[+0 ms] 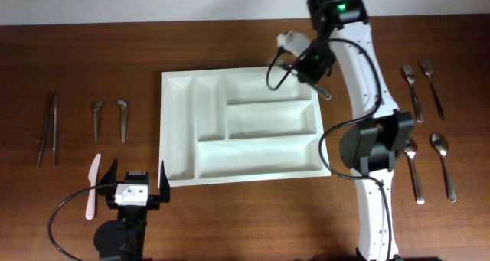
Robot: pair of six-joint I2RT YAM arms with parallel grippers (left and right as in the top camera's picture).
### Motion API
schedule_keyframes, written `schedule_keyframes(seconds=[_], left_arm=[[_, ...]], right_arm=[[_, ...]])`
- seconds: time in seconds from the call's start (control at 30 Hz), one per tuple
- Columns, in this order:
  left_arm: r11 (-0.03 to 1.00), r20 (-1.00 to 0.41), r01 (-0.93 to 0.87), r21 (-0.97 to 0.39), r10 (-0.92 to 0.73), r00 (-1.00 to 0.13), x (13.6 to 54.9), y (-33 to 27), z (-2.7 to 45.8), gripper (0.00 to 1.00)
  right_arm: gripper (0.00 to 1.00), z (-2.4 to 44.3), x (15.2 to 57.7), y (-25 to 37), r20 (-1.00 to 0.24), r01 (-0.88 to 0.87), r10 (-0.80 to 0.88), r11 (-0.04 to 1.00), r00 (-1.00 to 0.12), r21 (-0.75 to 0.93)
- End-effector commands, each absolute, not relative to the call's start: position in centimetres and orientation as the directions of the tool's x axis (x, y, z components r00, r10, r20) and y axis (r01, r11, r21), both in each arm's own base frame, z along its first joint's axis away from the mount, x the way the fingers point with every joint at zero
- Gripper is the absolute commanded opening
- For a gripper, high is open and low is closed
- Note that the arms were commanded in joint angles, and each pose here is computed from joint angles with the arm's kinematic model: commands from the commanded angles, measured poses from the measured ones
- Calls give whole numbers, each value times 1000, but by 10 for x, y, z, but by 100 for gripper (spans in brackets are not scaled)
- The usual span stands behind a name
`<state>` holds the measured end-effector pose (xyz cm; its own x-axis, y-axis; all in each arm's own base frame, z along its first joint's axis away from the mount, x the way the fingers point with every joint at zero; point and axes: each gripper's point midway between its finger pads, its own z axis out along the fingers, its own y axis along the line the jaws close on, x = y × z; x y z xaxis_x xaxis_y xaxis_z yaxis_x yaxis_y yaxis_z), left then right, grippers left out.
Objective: Pack container
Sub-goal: 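Carry the fork to the tray's upper-right compartment and release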
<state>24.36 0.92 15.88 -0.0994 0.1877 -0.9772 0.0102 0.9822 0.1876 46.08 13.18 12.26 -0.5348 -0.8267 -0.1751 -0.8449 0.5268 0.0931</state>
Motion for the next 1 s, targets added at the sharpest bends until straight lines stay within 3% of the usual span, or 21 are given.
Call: schedule_keyframes(seconds=[0.0, 0.53, 0.97], left_arm=[[979, -974, 0, 204, 203, -100, 243, 11, 158, 99], [979, -974, 0, 204, 203, -100, 243, 11, 158, 99], [979, -974, 0, 203, 202, -100, 243, 11, 158, 99]], right_arm=[[5, 141, 449, 154, -233, -910, -880, 403, -415, 97], [5, 137, 429, 181, -246, -962, -932, 240, -265, 129], [5, 100, 387, 208, -165, -959, -972, 122, -168, 257]])
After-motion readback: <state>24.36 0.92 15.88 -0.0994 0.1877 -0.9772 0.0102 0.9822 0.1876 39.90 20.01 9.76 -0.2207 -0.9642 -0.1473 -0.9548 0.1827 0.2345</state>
